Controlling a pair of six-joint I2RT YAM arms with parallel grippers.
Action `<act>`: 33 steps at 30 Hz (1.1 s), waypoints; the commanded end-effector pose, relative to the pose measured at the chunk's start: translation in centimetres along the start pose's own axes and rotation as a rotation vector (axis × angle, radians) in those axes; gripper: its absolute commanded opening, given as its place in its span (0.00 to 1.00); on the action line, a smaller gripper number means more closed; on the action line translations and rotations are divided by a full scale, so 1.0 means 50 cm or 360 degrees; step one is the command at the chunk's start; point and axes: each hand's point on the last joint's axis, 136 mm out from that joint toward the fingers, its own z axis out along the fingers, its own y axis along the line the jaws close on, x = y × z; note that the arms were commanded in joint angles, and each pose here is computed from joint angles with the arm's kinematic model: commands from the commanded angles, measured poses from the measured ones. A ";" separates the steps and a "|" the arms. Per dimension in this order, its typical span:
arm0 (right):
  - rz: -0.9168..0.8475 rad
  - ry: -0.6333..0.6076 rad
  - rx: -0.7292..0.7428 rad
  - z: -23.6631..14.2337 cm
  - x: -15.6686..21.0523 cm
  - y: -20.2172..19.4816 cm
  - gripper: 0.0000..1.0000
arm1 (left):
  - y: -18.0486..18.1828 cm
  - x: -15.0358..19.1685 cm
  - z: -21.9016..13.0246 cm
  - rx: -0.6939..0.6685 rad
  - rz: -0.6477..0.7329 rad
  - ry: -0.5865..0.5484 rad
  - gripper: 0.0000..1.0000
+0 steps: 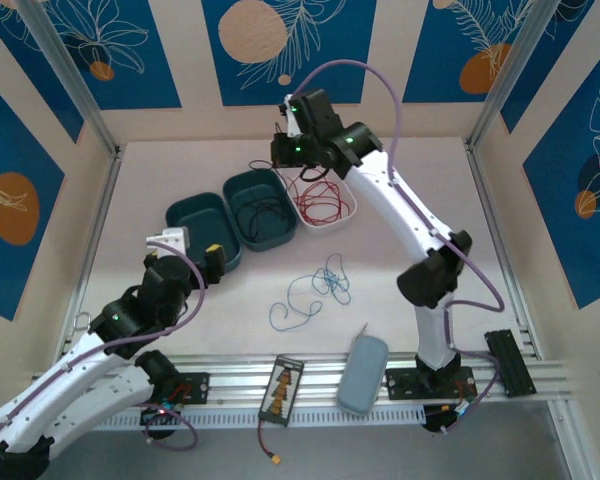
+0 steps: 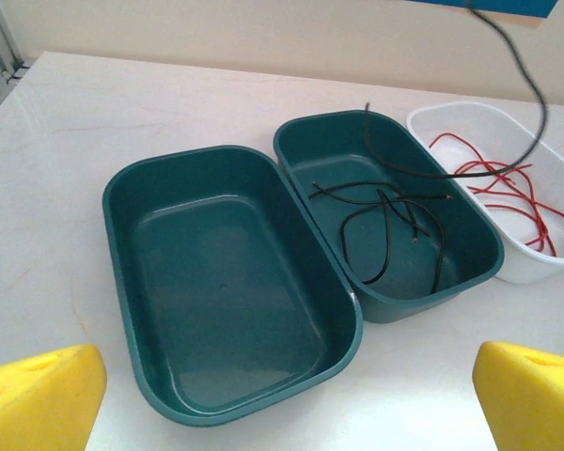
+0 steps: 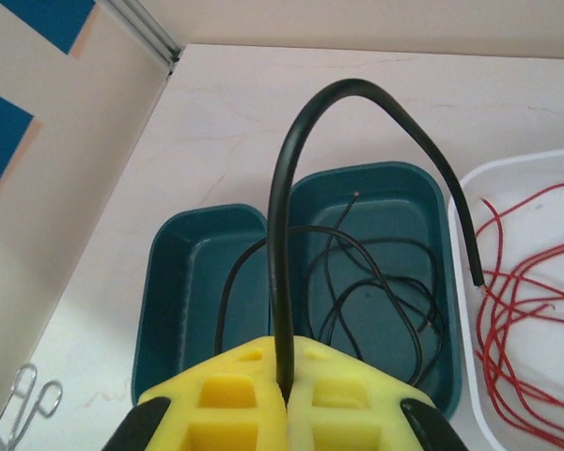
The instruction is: Untangle the cables
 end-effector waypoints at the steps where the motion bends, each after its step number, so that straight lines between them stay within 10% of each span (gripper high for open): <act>1: 0.0000 -0.0043 0.0022 0.028 -0.019 0.007 0.00 | 0.029 0.013 -0.005 -0.0077 0.0004 0.0007 1.00; 16: 0.0166 0.0247 0.0150 0.161 0.101 -0.033 0.00 | 0.034 0.029 -0.009 -0.0059 -0.0001 0.0028 1.00; 33: 0.0289 0.0314 0.0146 0.095 0.135 0.011 0.00 | 0.020 0.038 0.003 -0.0023 -0.0005 0.0062 1.00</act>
